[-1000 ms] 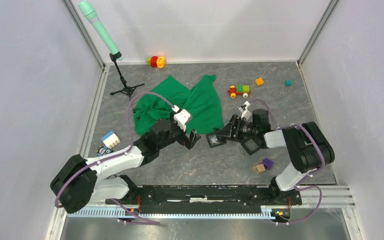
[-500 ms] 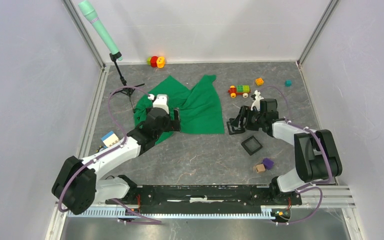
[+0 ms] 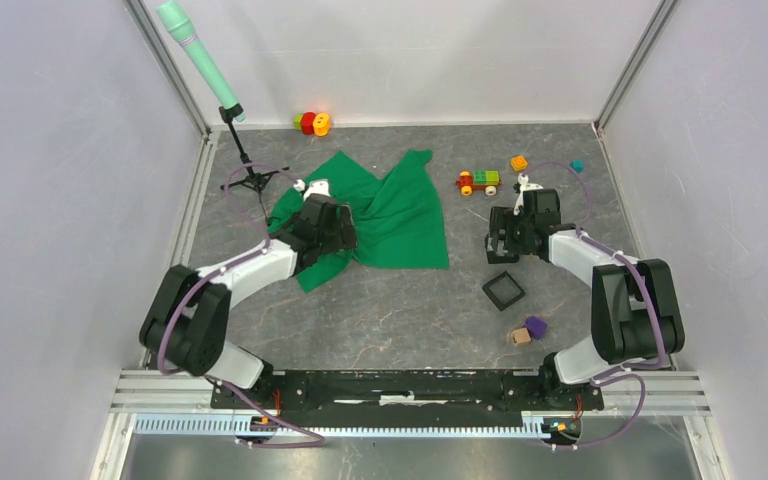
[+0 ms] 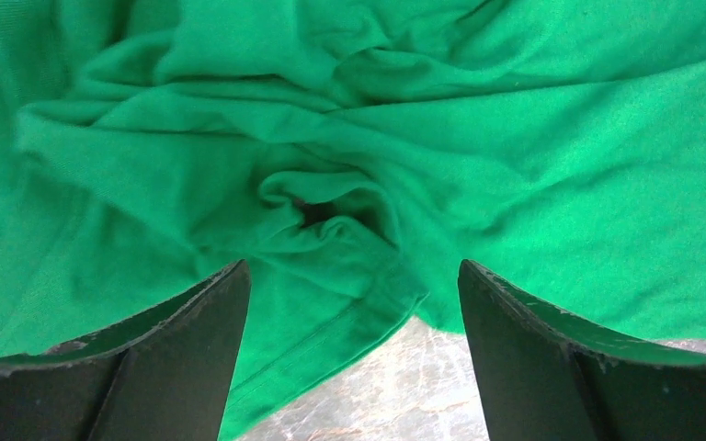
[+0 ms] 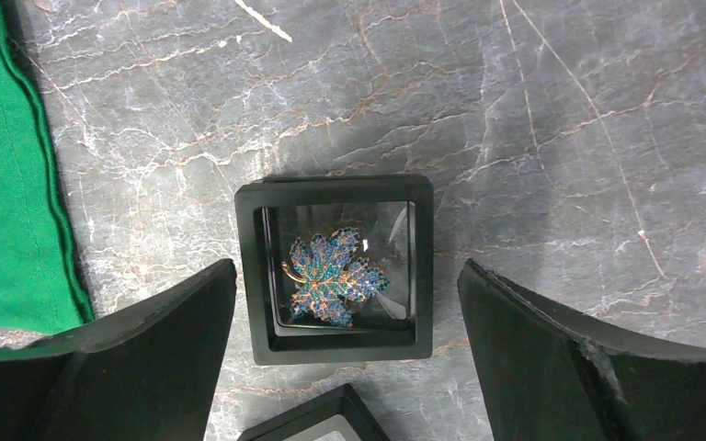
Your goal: Remove the brooch from the garment
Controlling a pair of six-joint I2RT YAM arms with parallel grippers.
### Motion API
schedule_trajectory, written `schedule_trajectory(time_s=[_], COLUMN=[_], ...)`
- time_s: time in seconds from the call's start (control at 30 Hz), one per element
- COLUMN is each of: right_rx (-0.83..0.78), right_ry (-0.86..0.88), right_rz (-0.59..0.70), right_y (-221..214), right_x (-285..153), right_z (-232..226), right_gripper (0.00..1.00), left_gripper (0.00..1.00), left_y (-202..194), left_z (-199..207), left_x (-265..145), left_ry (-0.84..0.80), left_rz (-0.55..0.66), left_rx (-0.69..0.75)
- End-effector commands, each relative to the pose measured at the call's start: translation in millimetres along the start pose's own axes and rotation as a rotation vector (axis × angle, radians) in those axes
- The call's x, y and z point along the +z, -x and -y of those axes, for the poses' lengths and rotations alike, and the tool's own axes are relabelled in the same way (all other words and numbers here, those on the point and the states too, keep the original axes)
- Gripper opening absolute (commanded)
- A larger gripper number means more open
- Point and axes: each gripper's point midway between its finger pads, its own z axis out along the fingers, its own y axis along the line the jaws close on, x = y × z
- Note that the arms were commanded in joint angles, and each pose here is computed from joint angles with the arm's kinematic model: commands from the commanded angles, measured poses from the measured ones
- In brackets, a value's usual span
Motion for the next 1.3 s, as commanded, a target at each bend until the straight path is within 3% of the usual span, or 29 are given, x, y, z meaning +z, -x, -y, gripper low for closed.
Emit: schedule_trajectory(time_s=[0.0, 0.07, 0.13, 0.2, 0.27, 0.4, 0.5, 0.57, 0.63, 0.67, 0.73, 0.97, 1.1, 1.27], right_rx=[-0.032, -0.032, -0.035, -0.036, -0.038, -0.044, -0.057, -0.082, -0.125, -0.152, -0.192, -0.297, -0.411, -0.507], right_ry=[-0.041, -0.042, -0.039, -0.037, -0.032, 0.034, 0.119, 0.171, 0.225, 0.261, 0.320, 0.596, 0.654, 0.661], right_rz=[0.074, 0.092, 0.110, 0.124, 0.151, 0.210, 0.234, 0.247, 0.250, 0.249, 0.244, 0.262, 0.255, 0.226], right_y=[31, 38, 45, 50, 55, 64, 67, 67, 63, 61, 54, 35, 24, 13], right_x=[-9, -13, -19, -24, -30, -42, -48, -51, -52, -53, -53, -62, -61, -44], right_z=[5, 4, 2, 1, 0, -15, -37, -56, -80, -95, -121, -211, -259, -303], right_gripper=[0.96, 0.97, 0.98, 0.98, 0.98, 0.98, 0.98, 0.98, 0.98, 0.98, 0.97, 0.78, 0.76, 0.75], left_gripper=[0.83, 0.75, 0.61, 0.40, 0.27, 0.10, 0.06, 0.12, 0.33, 0.51, 0.67, 0.63, 0.59, 0.65], left_y=[-9, -19, -28, -37, -46, -78, -105, -111, -105, -97, -76, -24, -17, -22], left_z=[24, 31, 39, 53, 70, 101, 129, 136, 133, 129, 121, 96, 42, 4], left_x=[16, 24, 28, 25, 17, -6, -31, -44, -54, -59, -69, -96, -77, -63], left_ry=[-0.053, -0.078, -0.118, -0.202, -0.265, -0.321, -0.429, -0.479, -0.493, -0.475, -0.459, -0.512, -0.392, -0.256], left_rz=[-0.133, -0.195, -0.238, -0.280, -0.298, -0.407, -0.475, -0.492, -0.468, -0.431, -0.350, -0.164, -0.133, -0.105], left_rx=[-0.006, 0.004, 0.012, 0.028, 0.082, 0.233, 0.314, 0.325, 0.322, 0.316, 0.288, 0.060, -0.184, -0.277])
